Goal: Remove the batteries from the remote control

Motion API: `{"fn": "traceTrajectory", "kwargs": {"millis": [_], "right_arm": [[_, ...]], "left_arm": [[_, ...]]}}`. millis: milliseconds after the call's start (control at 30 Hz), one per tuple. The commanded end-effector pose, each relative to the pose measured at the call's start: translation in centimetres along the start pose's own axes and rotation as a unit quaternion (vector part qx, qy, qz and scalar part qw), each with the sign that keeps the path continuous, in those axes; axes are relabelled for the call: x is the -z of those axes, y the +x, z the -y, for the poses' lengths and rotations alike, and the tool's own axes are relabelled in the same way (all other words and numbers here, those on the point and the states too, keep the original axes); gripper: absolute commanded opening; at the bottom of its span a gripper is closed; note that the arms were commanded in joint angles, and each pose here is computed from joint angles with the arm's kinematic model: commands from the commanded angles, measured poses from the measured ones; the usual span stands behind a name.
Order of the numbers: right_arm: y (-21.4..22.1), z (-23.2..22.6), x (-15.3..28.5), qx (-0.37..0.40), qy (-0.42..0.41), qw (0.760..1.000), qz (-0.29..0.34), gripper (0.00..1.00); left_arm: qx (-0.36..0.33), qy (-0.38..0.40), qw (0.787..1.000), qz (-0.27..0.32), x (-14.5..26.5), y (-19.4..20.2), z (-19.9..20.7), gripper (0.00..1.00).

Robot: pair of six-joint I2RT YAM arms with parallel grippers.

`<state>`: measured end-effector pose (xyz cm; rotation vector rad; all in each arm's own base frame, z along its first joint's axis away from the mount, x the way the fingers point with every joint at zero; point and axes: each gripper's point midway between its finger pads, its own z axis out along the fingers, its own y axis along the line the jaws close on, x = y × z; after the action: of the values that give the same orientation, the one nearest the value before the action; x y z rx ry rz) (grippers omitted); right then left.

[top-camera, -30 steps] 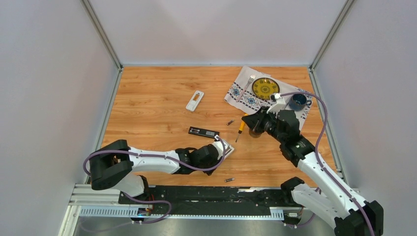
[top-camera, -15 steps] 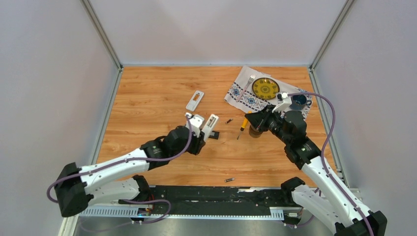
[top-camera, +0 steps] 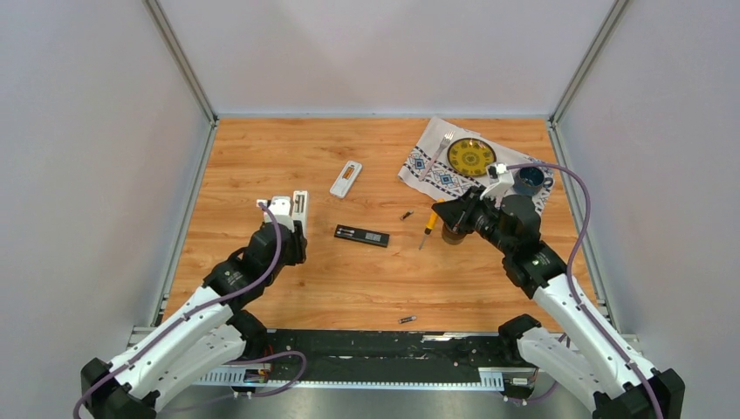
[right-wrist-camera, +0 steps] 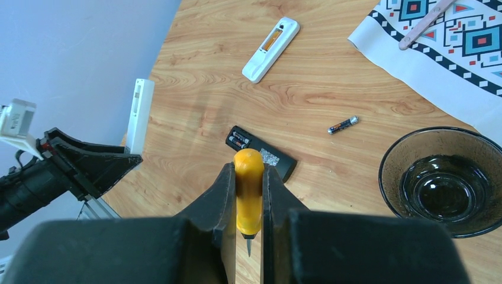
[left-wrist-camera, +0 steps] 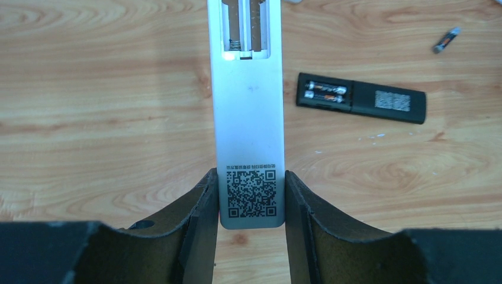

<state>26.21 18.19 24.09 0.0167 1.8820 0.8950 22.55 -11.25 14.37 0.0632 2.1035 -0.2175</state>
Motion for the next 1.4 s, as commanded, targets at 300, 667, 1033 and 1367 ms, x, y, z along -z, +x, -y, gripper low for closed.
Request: {"fn": "traceTrajectory", "kwargs": {"millis": [300, 667, 1033, 1367], "right_arm": [[-0.8, -0.8, -0.4, -0.001, -0.017, 1.0, 0.009, 0.0], [-0.2, -0.4, -0.9, -0.001, -0.017, 1.0, -0.001, 0.0], [-0.2, -0.1, -0.8, -0.002, -0.014, 1.0, -0.001, 0.0], [0.0, -0.1, -0.9, -0.003, -0.018, 1.0, -0.003, 0.0]], "left_arm": [[0.011, -0.072, 0.988, -0.137, -4.2, 4.5, -1.4, 0.0], [-0.002, -0.07, 0.974, -0.216, -8.1, 6.9, -1.4, 0.03], [-0.015, -0.036, 0.971, -0.237, -9.5, 7.7, -0.3, 0.35], [-0.015, -0.029, 0.987, -0.158, -5.7, 4.2, -1.2, 0.7]]}}
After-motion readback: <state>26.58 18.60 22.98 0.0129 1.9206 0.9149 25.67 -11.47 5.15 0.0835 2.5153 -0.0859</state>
